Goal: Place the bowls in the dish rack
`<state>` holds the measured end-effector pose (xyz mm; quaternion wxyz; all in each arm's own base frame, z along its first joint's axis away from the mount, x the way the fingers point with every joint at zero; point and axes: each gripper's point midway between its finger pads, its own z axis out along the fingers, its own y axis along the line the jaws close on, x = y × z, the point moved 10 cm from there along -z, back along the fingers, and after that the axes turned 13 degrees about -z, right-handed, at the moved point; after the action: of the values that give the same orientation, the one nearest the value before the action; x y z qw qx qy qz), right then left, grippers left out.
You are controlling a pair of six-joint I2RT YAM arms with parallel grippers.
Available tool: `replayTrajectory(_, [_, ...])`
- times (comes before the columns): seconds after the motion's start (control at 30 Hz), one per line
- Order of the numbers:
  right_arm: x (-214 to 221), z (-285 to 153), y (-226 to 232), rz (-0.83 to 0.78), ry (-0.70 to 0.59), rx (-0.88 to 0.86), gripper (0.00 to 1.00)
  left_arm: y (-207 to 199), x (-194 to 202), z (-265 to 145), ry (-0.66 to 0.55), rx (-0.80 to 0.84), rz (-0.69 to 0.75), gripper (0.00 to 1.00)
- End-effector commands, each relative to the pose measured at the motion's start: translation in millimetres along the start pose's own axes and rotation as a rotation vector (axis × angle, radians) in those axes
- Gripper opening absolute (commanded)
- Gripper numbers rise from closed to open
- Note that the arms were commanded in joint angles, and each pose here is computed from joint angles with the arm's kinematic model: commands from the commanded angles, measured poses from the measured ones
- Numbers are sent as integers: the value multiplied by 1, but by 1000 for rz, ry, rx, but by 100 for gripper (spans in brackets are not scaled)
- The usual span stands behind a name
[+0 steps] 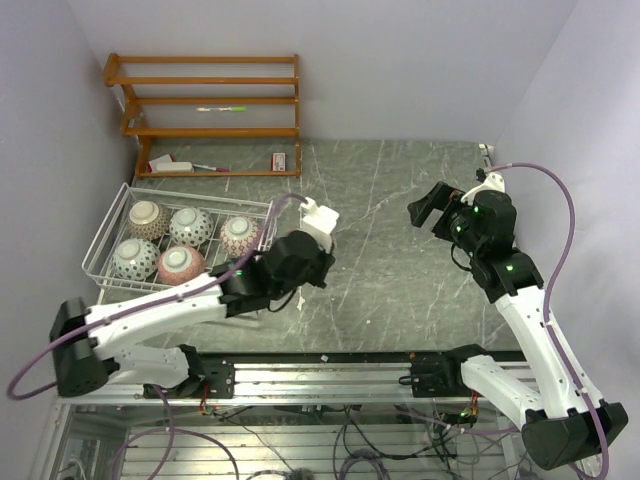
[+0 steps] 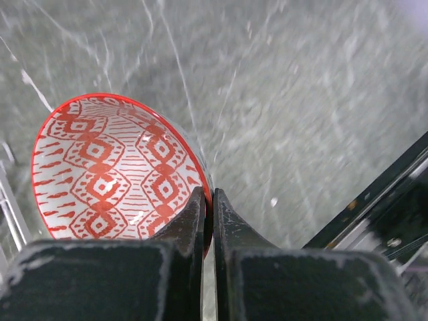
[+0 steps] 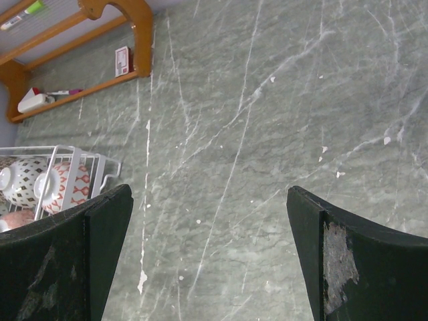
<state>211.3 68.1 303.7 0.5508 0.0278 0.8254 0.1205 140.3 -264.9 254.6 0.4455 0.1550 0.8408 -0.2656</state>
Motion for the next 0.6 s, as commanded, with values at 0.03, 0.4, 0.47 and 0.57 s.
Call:
replayTrajectory(0.03, [0, 1, -1, -2, -13, -9, 100, 18, -64, -43, -272, 48, -180, 7])
replayTrajectory(0.4, [3, -3, 0, -7, -6, -25, 100, 119, -70, -77, -503, -19, -461, 7])
replayTrajectory(0.47, [3, -3, 0, -9, -3, -27, 100, 126, -63, -74, -522, 7, -508, 7])
replayTrajectory(0.57, [4, -3, -1, -13, 2, -26, 100, 136, -49, -67, -534, 47, -596, 7])
